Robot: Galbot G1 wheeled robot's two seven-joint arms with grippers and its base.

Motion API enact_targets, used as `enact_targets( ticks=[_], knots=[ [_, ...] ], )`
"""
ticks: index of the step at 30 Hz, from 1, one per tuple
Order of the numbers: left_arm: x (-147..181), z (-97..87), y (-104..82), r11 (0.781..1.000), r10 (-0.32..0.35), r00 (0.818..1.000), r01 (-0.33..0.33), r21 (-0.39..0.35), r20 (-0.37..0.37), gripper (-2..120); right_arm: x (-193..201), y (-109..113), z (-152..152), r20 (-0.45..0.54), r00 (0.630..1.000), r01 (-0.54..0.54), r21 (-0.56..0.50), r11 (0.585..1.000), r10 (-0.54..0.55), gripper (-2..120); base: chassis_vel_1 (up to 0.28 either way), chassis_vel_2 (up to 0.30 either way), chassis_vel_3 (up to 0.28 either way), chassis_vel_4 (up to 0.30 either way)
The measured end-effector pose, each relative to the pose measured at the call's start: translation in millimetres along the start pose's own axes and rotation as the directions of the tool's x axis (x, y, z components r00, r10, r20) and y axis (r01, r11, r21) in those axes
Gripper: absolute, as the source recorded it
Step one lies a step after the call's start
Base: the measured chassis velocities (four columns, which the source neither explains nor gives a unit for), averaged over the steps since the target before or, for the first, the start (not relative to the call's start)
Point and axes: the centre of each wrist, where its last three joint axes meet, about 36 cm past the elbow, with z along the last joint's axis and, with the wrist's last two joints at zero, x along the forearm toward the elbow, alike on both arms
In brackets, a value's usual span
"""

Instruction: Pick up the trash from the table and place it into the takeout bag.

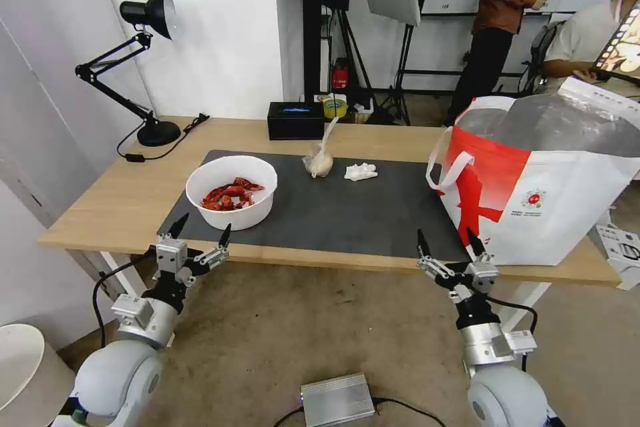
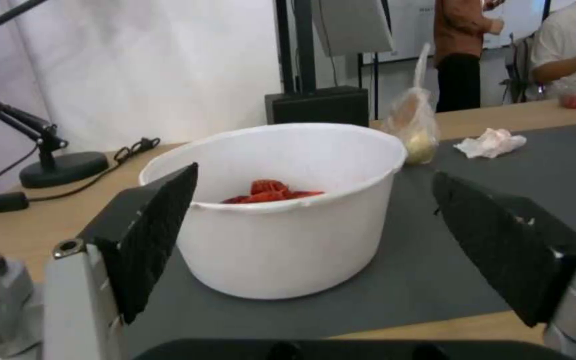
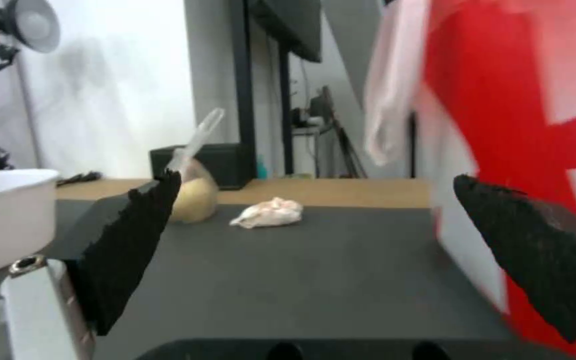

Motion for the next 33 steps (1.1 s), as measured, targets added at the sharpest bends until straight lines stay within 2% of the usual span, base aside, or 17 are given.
enact_targets(
  ticks=[10, 19, 23, 27, 33],
  knots=[
    [5.7, 3.7, -9.8, 1.0, 0.025, 1.0, -0.026, -0.015, -0.011, 90, -34.4, -11.0, -11.8, -0.065, 0.994, 0.082, -0.019, 0.996, -0.083, 100, 0.0, 0.0, 0.0, 0.0],
    [11.8, 3.7, -22.6, 0.998, 0.048, 0.999, -0.048, -0.026, -0.011, 90, -75.9, -11.2, -25.2, -0.101, 0.99, 0.101, -0.008, 0.995, -0.101, 100, 0.0, 0.0, 0.0, 0.0],
    [16.2, 4.0, -28.4, 0.998, 0.052, 0.999, -0.052, -0.03, -0.009, 90, -96.9, -8.2, -33.5, -0.107, 0.989, 0.107, 0.0, 0.994, -0.106, 100, 0.0, 0.0, 0.0, 0.0],
    [21.5, 3.3, -36.6, 0.998, 0.057, 0.998, -0.057, -0.029, -0.007, 90, -124.9, 0.7, -45.2, -0.153, 0.983, 0.098, -0.011, 0.995, -0.099, 100, 0.0, 0.0, 0.0, 0.0],
    [25.9, 2.1, -42.2, 0.998, 0.057, 0.998, -0.057, -0.029, -0.005, 90, -148.5, 14.1, -47.3, -0.206, 0.976, 0.066, -0.022, 0.998, -0.07, 100, 0.0, 0.0, 0.0, 0.0]
  ],
)
